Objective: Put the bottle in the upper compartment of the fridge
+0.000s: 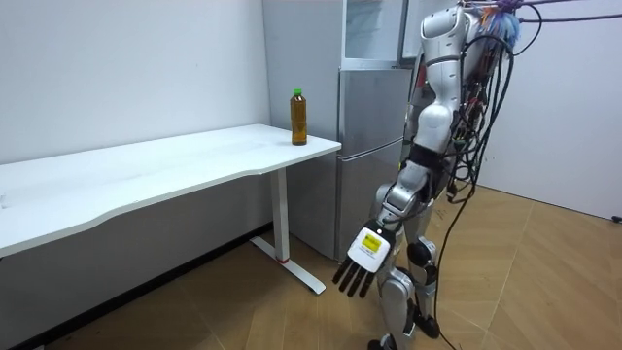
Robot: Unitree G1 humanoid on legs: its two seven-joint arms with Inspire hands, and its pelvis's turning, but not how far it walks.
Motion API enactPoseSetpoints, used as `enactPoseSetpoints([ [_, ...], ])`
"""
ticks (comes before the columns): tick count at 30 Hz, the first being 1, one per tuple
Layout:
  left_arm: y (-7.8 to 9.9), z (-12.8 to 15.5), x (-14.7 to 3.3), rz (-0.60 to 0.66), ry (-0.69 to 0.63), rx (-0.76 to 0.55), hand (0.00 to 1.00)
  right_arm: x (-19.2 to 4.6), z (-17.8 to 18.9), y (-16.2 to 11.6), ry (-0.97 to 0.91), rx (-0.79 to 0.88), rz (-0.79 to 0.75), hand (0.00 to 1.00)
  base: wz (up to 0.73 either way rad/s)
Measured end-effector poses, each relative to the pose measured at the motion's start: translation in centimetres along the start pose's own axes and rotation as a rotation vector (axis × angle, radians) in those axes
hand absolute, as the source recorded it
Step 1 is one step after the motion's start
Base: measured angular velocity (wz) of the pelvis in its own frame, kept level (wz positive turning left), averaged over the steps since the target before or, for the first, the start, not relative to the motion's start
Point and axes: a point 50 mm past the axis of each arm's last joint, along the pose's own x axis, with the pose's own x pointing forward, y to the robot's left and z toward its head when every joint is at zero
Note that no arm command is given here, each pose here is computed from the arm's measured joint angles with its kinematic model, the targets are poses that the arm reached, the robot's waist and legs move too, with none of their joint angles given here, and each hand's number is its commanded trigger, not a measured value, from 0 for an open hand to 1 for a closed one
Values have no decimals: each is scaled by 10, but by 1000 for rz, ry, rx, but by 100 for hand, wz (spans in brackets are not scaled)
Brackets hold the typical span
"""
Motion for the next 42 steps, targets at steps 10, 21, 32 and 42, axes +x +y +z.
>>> enactPoseSetpoints([
  [10, -14, 28, 5, -76, -61, 244, 0, 4, 7, 9, 3, -25, 29, 0, -2],
  [21, -16, 24, 5, -107, -39, 321, 0, 5, 11, 13, -3, -34, 40, 0, -3],
  [32, -18, 17, 4, -148, 4, 334, 0, 6, 12, 14, 11, -40, 45, 0, 0],
  [42, -19, 8, 3, -232, 60, 270, 0, 6, 12, 16, 12, -47, 52, 0, -1],
])
